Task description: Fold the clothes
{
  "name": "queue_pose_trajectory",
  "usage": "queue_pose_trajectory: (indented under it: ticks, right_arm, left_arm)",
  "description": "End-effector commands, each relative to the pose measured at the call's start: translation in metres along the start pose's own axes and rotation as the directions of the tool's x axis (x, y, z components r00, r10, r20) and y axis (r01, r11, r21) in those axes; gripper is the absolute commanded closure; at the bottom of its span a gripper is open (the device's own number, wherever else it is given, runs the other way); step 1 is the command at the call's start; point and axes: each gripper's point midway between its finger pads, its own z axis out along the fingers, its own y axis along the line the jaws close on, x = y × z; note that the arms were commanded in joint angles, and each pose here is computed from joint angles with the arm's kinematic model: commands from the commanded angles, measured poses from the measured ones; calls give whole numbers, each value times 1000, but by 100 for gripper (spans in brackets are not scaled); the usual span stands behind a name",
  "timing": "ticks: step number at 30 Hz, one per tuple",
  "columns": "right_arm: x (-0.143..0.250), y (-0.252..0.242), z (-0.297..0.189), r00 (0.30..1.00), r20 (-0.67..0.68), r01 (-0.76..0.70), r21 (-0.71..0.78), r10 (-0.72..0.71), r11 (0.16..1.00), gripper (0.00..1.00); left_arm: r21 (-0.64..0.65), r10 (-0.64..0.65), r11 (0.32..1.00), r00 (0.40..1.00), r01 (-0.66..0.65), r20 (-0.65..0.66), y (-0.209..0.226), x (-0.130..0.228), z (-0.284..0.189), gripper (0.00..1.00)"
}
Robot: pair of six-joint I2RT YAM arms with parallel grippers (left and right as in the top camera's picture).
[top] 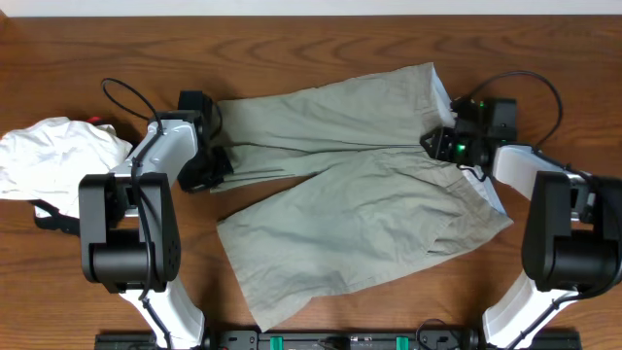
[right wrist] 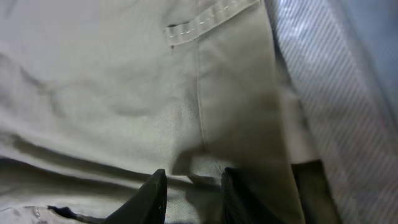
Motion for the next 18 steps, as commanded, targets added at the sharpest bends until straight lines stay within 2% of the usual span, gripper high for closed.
queue_pose_trajectory:
  ticks: [1,2,3,6,12,15,18]
  right_arm:
    - [39,-95,-2,992,-51,-92,354,118,931,69]
    - [39,-95,-2,992,-51,-91,354,116,931,68]
    - [39,-95,-2,992,-51,-91,354,116,931,67]
    - [39,-95,-2,991,-48,-101,354,125,930,66]
    - [37,-88,-5,991,-47,-103,331,126,938,59]
    - [23,-80,-17,994,-9,-96,320,105,942,55]
    - [-2,-64,-42,996,65,-79,306,61,949,51]
  left_arm:
    - [-57,-9,998,999,11,40,15,-11,6,88]
    - [-50,-6,999,998,9,56,13,-15,6,76]
    - [-44,1,999,998,2,67,12,-17,6,68]
    - [-28,29,999,994,-26,105,7,-27,5,50]
    - [-3,52,999,994,-52,94,3,-25,4,46]
    - [61,74,995,995,-78,70,-8,-21,-4,46]
    - [79,72,994,992,-80,103,-10,-24,-26,45]
